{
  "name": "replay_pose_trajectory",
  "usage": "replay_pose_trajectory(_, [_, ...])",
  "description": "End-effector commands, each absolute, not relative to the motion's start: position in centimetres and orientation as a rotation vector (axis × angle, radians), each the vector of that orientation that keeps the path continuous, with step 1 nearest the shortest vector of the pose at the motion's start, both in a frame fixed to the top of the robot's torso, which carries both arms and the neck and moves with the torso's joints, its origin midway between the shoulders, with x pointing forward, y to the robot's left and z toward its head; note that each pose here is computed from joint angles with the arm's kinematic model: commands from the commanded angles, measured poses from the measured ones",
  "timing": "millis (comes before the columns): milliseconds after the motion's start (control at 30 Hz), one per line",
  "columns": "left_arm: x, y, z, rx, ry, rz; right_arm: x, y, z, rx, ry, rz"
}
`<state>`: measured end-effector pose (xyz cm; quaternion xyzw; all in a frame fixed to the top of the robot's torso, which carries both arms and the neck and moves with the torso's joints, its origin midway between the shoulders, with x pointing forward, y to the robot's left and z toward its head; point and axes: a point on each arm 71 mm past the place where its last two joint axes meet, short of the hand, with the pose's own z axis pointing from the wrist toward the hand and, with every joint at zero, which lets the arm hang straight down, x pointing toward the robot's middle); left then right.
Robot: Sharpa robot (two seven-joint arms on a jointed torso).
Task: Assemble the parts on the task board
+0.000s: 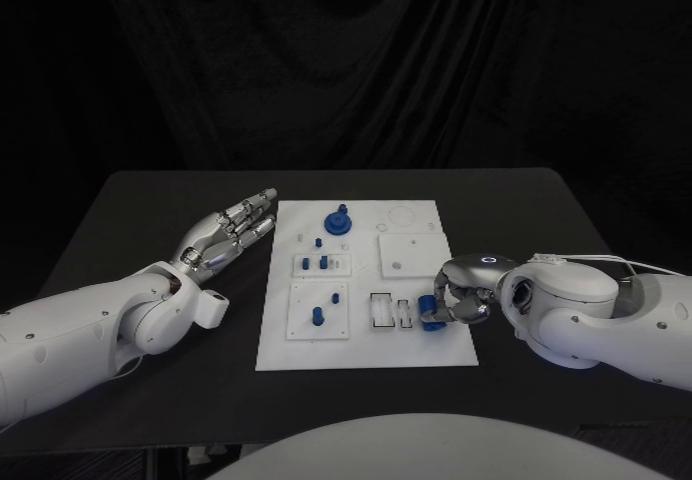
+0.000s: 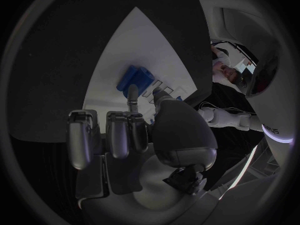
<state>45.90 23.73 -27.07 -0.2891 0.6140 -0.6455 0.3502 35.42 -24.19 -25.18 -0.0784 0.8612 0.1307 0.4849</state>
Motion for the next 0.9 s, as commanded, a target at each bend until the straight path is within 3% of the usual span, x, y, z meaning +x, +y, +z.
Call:
replay_pose_trajectory(33, [45.7,23.6,-26.6,-0.721,1.526,-1.736,35.4,-24.3,-25.6,-0.196,2.116,0.281])
replay_pose_trajectory(900, [45.7,23.6,-26.7,-0.729,1.544,-1.736,35.6,-23.3,-26.6,-0.218,2.126,0.311])
